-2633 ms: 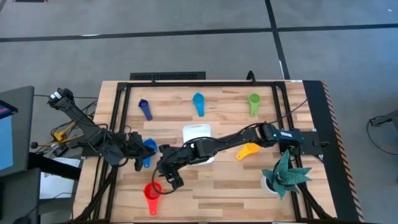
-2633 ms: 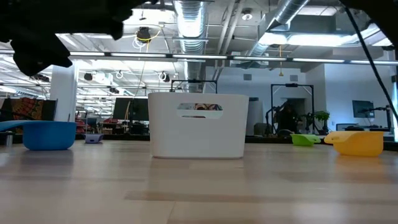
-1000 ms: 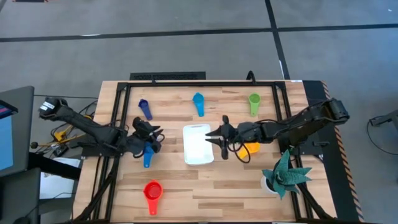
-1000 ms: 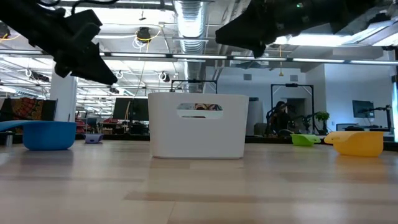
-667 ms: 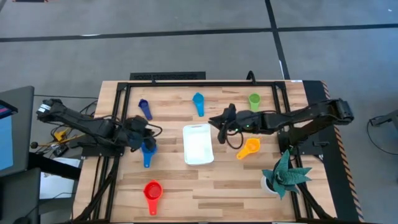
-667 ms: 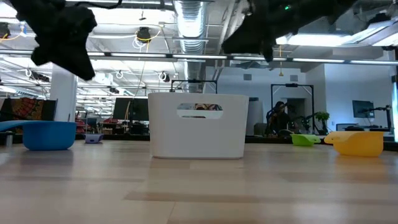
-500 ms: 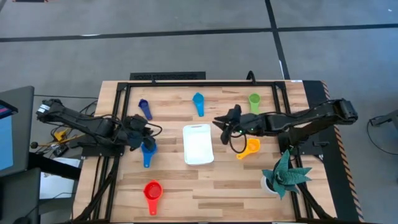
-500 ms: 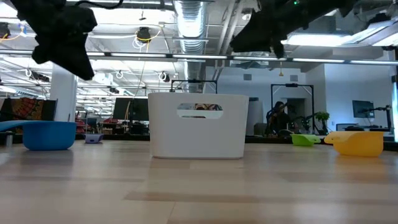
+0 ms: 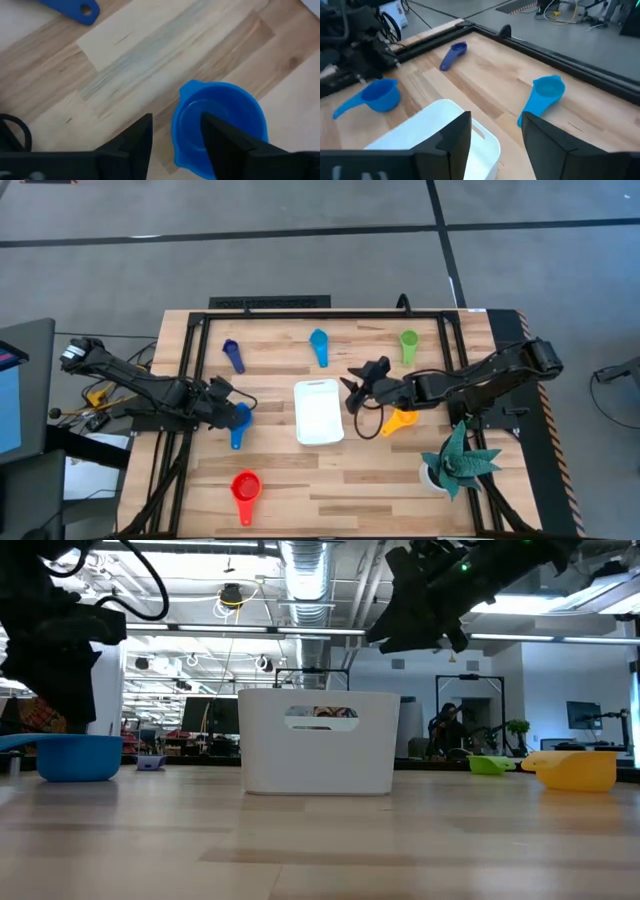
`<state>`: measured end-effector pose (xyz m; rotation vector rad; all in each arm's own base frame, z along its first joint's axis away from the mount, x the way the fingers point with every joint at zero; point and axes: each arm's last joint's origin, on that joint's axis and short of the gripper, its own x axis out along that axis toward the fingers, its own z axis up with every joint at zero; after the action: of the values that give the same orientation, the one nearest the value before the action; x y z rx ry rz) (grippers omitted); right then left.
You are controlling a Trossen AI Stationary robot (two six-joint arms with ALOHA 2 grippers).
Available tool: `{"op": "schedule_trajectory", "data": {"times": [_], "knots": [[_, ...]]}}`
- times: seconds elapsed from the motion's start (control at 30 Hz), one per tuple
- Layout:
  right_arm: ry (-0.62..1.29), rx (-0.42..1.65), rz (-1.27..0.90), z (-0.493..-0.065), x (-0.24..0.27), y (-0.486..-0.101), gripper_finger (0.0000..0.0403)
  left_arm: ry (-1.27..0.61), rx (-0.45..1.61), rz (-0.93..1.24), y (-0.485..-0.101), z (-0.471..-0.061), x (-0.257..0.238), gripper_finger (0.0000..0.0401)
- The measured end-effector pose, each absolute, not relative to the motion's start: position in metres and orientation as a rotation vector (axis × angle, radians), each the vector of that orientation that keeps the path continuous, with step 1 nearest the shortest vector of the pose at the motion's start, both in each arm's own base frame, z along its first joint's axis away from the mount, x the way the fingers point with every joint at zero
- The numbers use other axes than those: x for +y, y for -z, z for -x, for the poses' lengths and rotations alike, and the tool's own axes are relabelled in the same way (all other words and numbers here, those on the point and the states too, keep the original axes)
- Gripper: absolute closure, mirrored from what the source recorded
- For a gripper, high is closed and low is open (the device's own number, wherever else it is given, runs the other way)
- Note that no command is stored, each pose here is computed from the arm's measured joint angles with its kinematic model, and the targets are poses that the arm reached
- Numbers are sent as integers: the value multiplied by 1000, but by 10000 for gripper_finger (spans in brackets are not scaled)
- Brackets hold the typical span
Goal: Nest measuring cups in basket
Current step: Stack the light blue nest measuring cup into the red nest measuring cup
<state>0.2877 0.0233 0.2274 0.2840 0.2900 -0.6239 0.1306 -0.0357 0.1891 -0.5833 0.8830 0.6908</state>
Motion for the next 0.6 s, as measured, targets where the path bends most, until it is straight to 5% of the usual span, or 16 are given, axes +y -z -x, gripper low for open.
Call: {"op": "schedule_trajectory", "data": {"times": [0.6], "knots": [[564, 231, -267, -295, -12, -238, 218, -688, 936, 540, -186, -133, -32, 253]]}}
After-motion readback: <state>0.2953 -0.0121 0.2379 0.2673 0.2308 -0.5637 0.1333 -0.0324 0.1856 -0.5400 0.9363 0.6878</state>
